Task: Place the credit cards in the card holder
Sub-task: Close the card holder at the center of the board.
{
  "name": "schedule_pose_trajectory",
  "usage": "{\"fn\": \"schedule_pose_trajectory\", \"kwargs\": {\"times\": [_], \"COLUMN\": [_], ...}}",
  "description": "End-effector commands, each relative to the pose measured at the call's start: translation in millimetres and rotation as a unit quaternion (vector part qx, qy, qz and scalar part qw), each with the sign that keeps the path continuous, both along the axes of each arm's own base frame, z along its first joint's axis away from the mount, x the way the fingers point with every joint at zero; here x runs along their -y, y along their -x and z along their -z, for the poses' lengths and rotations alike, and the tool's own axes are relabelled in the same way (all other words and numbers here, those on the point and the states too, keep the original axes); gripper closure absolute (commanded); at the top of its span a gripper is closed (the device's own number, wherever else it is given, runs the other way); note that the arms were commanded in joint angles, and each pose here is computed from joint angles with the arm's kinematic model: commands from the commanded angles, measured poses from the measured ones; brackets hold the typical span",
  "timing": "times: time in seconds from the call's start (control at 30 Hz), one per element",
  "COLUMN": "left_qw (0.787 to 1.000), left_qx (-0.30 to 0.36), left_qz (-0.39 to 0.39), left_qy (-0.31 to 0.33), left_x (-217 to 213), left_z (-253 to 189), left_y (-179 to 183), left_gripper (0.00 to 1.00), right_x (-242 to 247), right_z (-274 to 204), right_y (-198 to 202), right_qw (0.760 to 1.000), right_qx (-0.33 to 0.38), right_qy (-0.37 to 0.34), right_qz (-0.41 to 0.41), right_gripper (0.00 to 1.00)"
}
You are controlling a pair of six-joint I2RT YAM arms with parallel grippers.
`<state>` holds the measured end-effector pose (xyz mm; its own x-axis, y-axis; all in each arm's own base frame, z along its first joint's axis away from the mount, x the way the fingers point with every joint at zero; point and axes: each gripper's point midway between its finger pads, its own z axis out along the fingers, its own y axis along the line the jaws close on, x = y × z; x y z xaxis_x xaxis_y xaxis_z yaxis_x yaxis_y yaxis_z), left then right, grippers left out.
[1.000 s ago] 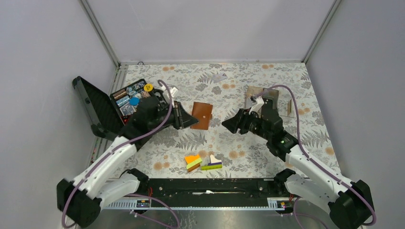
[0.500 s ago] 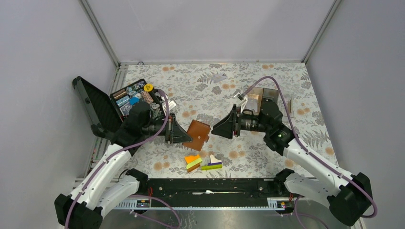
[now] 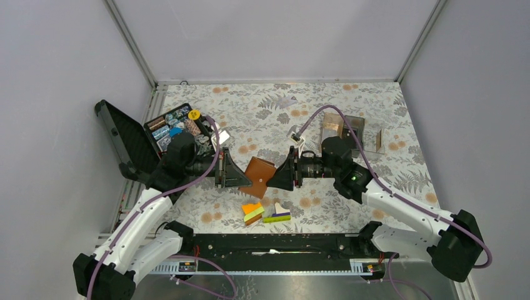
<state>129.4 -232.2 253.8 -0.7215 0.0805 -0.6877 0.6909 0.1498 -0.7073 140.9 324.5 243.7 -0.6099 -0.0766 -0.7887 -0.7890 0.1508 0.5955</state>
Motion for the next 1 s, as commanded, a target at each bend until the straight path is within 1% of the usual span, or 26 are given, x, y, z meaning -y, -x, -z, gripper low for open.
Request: {"fn": "schedule_pose_trajectory", "kwargs": {"times": [0.0, 0.3, 0.4, 0.47, 0.57, 0.6, 0.63, 0.7, 0.8, 0.97], "left_qw": [0.998, 0.996, 0.996, 0.996, 0.996, 0.996, 0.996, 0.996, 0.997, 0.997], "left_qx": [0.048, 0.044, 0.042, 0.042, 0.044, 0.044, 0.045, 0.047, 0.049, 0.035], "left_qz": [0.032, 0.053, 0.055, 0.056, 0.056, 0.055, 0.054, 0.05, 0.036, 0.008], "left_qy": [0.033, 0.049, 0.051, 0.052, 0.053, 0.053, 0.054, 0.055, 0.056, 0.067], "left_x": [0.8, 0.6, 0.5, 0.6, 0.6, 0.6, 0.4, -0.4, -1.8, -5.3], "left_z": [-21.9, -26.8, -26.8, -27.3, -28.4, -28.3, -28.7, -29.9, -30.8, -30.8], "left_y": [7.2, 14.3, 15.4, 15.5, 15.6, 15.2, 15.4, 13.9, 8.8, -3.8], "left_gripper": [1.0, 1.0, 1.0, 1.0, 1.0, 1.0, 1.0, 1.0, 1.0, 1.0], "right_x": [7.1, 7.7, 8.2, 7.7, 7.4, 8.0, 9.0, 12.0, 17.0, 23.7], "right_z": [-5.6, 0.7, -1.0, -2.7, -1.2, 0.5, 2.3, 6.3, 4.5, 0.4], "right_y": [-4.9, 12.3, 17.5, 20.3, 21.8, 21.1, 21.0, 23.1, 32.6, 48.3], "right_qw": [0.999, 0.998, 0.997, 0.996, 0.996, 0.996, 0.995, 0.995, 0.994, 0.991], "right_qx": [0.044, 0.043, 0.046, 0.048, 0.048, 0.052, 0.053, 0.054, 0.058, 0.053], "right_qy": [0.007, 0.027, 0.023, 0.017, 0.02, 0.024, 0.029, 0.037, 0.029, 0.022], "right_qz": [0.022, -0.04, -0.056, -0.066, -0.074, -0.074, -0.073, -0.075, -0.09, -0.12], "right_gripper": [0.56, 0.61, 0.64, 0.71, 0.9, 0.98, 1.0, 1.0, 1.0, 1.0]}}
